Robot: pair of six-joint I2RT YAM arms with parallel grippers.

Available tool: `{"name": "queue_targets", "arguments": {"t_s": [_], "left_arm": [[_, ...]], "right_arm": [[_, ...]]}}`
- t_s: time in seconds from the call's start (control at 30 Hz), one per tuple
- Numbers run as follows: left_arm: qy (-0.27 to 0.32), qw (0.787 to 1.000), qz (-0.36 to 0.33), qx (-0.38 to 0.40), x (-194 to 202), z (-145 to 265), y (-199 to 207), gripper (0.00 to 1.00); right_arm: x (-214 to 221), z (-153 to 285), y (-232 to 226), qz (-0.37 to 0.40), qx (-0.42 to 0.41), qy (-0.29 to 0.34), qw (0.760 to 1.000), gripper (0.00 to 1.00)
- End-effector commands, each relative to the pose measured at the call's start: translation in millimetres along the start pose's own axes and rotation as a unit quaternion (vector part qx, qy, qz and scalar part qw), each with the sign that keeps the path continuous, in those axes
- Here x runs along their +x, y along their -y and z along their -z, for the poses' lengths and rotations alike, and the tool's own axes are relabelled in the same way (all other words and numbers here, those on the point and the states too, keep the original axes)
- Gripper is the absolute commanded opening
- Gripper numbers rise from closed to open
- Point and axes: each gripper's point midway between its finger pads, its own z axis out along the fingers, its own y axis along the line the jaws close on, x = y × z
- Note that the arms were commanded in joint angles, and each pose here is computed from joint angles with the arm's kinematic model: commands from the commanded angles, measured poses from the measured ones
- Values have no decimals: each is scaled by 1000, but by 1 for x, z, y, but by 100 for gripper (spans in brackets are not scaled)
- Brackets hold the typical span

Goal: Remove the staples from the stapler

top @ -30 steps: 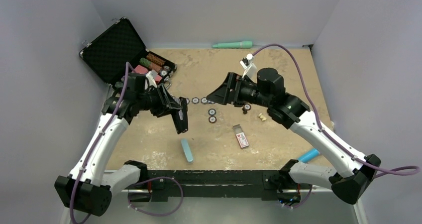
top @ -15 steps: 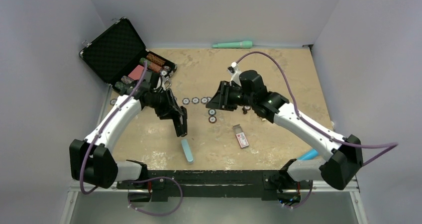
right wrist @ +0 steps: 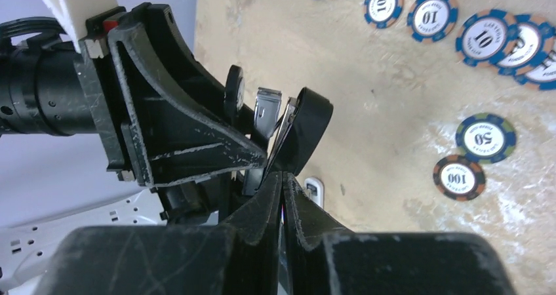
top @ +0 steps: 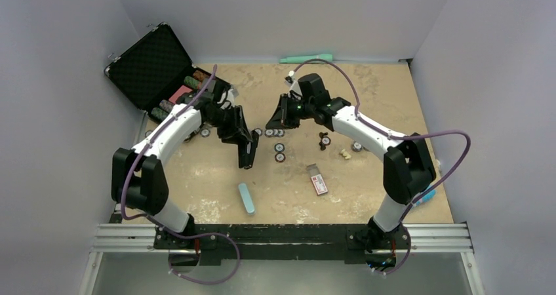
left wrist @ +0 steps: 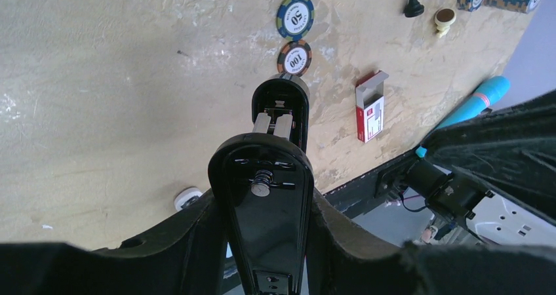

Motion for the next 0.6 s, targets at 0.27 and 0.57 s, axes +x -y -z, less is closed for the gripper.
{"name": "queue_targets", "arguments": {"t_s": [0.27,0.57], "left_arm": [[-11,999,-43,32,-31,-3,26,0],[-17,999,-32,37,-36,-11,29,0]], "right_arm": [[-17,-25,-16,32,-76,-39,996,0],[-22,-41,-6,29,-74,-56,995,0]]}}
